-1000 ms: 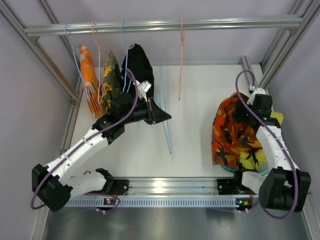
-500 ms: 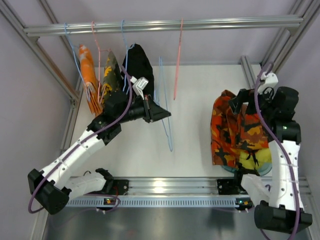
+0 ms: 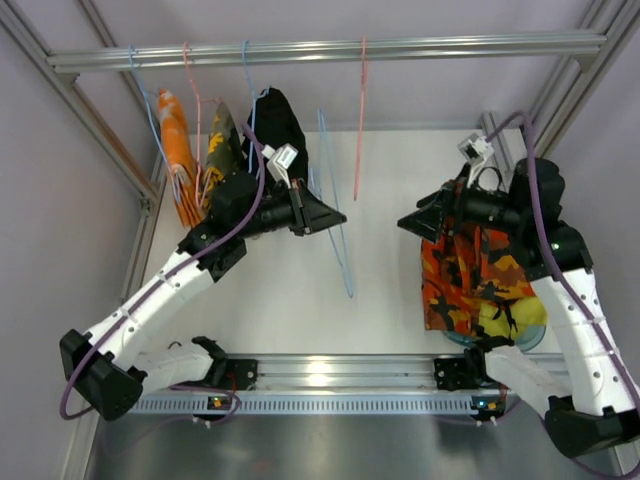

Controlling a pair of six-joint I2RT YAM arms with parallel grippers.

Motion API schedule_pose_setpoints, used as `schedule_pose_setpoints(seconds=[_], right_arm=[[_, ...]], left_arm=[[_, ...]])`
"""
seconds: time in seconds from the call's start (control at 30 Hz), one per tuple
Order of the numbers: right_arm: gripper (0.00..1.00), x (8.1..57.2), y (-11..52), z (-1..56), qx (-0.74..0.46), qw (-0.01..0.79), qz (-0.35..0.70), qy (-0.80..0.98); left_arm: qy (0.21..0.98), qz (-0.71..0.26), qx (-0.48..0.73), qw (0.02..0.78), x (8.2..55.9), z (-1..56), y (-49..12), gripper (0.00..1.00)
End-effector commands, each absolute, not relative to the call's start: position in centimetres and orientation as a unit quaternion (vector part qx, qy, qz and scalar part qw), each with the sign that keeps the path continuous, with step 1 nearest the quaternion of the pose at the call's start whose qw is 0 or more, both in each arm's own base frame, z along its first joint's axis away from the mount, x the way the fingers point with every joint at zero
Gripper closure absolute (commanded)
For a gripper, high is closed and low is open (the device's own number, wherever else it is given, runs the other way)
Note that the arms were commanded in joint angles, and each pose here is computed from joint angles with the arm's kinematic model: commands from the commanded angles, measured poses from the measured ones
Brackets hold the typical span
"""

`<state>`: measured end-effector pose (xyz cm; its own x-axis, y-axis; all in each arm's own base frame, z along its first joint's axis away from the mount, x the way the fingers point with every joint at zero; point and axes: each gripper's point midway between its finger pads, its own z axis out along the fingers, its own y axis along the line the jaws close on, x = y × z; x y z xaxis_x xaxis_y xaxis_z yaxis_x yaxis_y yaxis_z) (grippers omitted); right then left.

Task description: Remove the trousers from the hanger

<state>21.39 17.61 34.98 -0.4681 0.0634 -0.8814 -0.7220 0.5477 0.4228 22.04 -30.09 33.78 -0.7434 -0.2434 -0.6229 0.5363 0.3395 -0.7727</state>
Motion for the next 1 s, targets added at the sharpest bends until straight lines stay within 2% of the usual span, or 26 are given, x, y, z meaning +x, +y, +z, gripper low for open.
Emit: schedule_pose_setpoints(seconds=[0.0, 0.1, 0.27, 0.53, 0.77, 0.8, 0.83, 0.9, 0.93, 0.97], right_arm=[[0.05, 21.9, 21.1, 36.7, -0.246, 0.464, 0.461, 0.716], [0.11, 21.9, 23.9, 36.1, -0.262, 0.441, 0.469, 0.719], [0.18, 21.1, 27.0, 36.6, -0.347, 0.448, 0.447, 0.692], [0.27, 18.5, 32.0, 33.1, -0.441, 0.396, 0.443, 0.673], [0.38, 19.6, 33.6, 32.1, -0.445, 0.379, 0.443, 0.68], [0.44, 19.6, 33.8, 32.0, -0.442, 0.375, 0.447, 0.681], [0.58, 19.5, 33.9, 32.3, -0.443, 0.374, 0.452, 0.678], [0.75, 18.9, 34.1, 33.0, -0.445, 0.375, 0.466, 0.666], [0.93, 18.7, 34.2, 33.2, -0.446, 0.374, 0.47, 0.663], [1.0, 18.1, 34.1, 33.5, -0.449, 0.369, 0.48, 0.657]], left_arm=[[0.713, -0.581, 0.094, 0.381, 22.9, 37.3, -30.1, 1.0], [0.715, -0.58, 0.083, 0.383, 23.4, 37.4, -30.2, 1.0], [0.719, -0.58, 0.072, 0.376, 24.0, 37.2, -30.5, 1.0], [0.712, -0.588, 0.071, 0.378, 24.2, 38.4, -30.8, 1.0], [0.701, -0.59, 0.084, 0.392, 23.3, 39.2, -30.1, 1.0], [0.699, -0.59, 0.086, 0.394, 23.2, 39.3, -30.1, 1.0], [0.7, -0.588, 0.085, 0.397, 23.2, 39.3, -30.0, 1.0], [0.697, -0.588, 0.086, 0.402, 23.0, 39.5, -29.7, 1.0], [0.698, -0.585, 0.082, 0.404, 23.2, 39.4, -29.6, 1.0], [0.7, -0.581, 0.079, 0.408, 23.3, 39.2, -29.3, 1.0]])
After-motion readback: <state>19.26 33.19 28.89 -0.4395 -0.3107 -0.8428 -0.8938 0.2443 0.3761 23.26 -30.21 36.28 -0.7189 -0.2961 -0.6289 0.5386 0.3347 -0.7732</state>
